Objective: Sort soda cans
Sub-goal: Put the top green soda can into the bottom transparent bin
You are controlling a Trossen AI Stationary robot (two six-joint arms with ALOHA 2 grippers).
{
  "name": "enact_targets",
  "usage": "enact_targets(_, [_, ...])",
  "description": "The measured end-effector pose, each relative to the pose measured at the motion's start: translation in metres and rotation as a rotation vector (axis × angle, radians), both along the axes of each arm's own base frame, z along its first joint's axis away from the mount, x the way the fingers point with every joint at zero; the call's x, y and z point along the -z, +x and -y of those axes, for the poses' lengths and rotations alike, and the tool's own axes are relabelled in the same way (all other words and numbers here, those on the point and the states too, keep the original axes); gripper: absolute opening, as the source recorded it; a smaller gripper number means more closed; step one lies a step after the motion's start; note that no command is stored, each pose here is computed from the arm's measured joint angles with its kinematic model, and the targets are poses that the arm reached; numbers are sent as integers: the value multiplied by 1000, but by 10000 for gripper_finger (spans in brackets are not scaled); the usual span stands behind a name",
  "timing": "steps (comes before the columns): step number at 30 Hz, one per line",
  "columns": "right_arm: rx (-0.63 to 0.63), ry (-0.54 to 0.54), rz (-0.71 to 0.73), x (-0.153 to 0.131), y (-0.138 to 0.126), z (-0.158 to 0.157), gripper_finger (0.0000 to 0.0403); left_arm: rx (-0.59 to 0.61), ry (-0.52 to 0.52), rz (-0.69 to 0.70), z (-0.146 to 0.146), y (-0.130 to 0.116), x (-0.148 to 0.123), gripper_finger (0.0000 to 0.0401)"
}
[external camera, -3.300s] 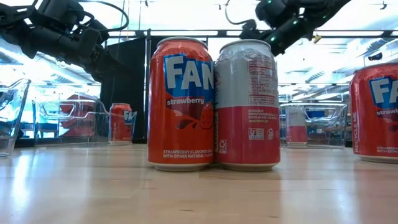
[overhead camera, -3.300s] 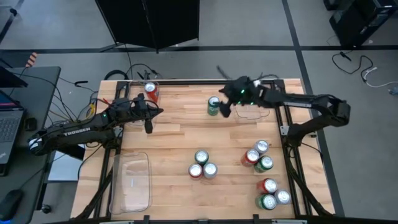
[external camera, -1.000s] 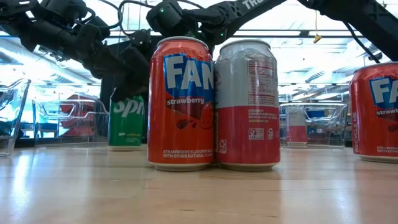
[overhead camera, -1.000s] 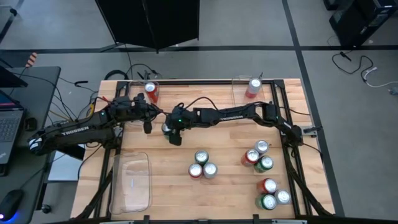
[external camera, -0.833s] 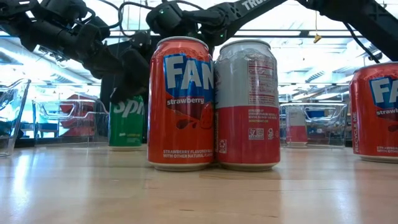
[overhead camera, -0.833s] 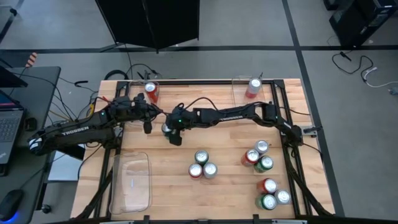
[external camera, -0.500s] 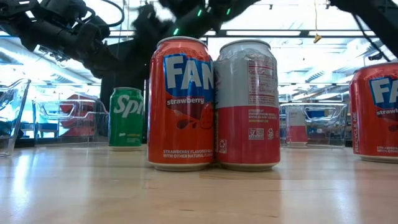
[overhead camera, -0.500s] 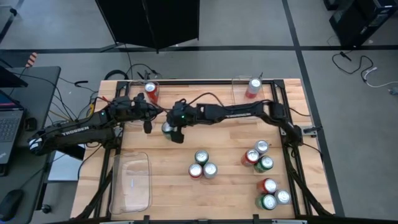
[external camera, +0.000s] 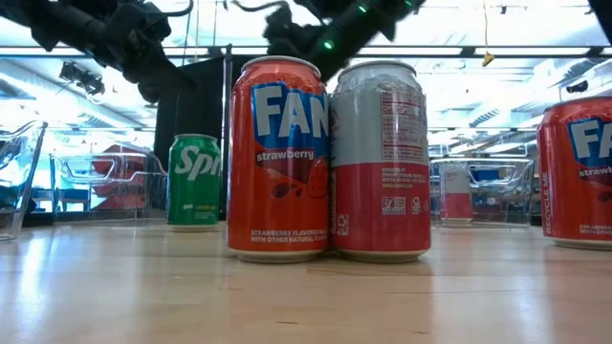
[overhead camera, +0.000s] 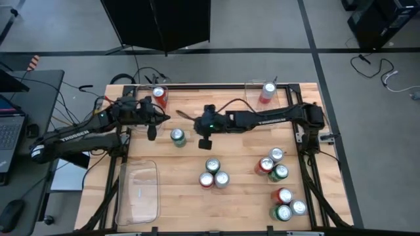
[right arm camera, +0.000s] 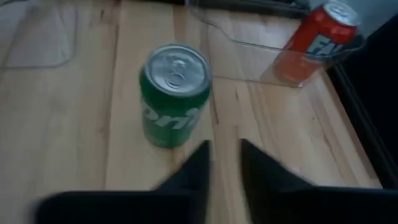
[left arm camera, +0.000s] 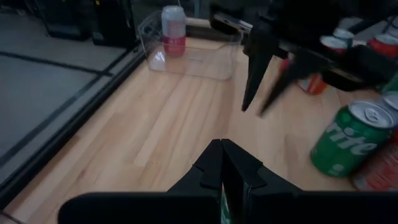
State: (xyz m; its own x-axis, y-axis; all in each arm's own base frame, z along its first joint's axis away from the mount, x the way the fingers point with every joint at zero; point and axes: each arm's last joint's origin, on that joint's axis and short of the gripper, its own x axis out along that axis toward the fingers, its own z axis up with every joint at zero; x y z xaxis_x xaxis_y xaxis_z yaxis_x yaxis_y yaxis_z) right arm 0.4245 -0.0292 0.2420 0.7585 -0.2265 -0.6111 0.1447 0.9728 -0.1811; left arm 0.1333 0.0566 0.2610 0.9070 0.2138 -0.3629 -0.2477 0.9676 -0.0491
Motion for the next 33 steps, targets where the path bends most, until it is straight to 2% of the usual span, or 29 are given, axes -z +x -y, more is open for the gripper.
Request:
enact_targets(2, [-5,10,57,8,-11,3,17,11,-19,-40,1,2,-4,7])
enact_targets(6, [23,30,126,20,-34,6,30,49,-82,-171,4,11,-11,7])
enact_targets(9, [30,24,173,20,-46,6,24,77,-142,-282,6,22,-19,7])
enact_targets(13, [30,23,181,20,-57,5,5,94,-202,-420,9,39,-31,16])
enact_targets(16, [27,23,179,21,-60,3,3,111,-224,-515,11,53,-38,36])
enact_targets(19, [24,23,174,22,-60,2,5,127,-231,-597,13,66,-41,72])
enact_targets(26, [22,23,168,22,-61,2,2,158,-234,-692,17,93,-39,186])
enact_targets(33, [17,22,156,23,-61,-1,1,30,-151,-778,15,102,-28,295])
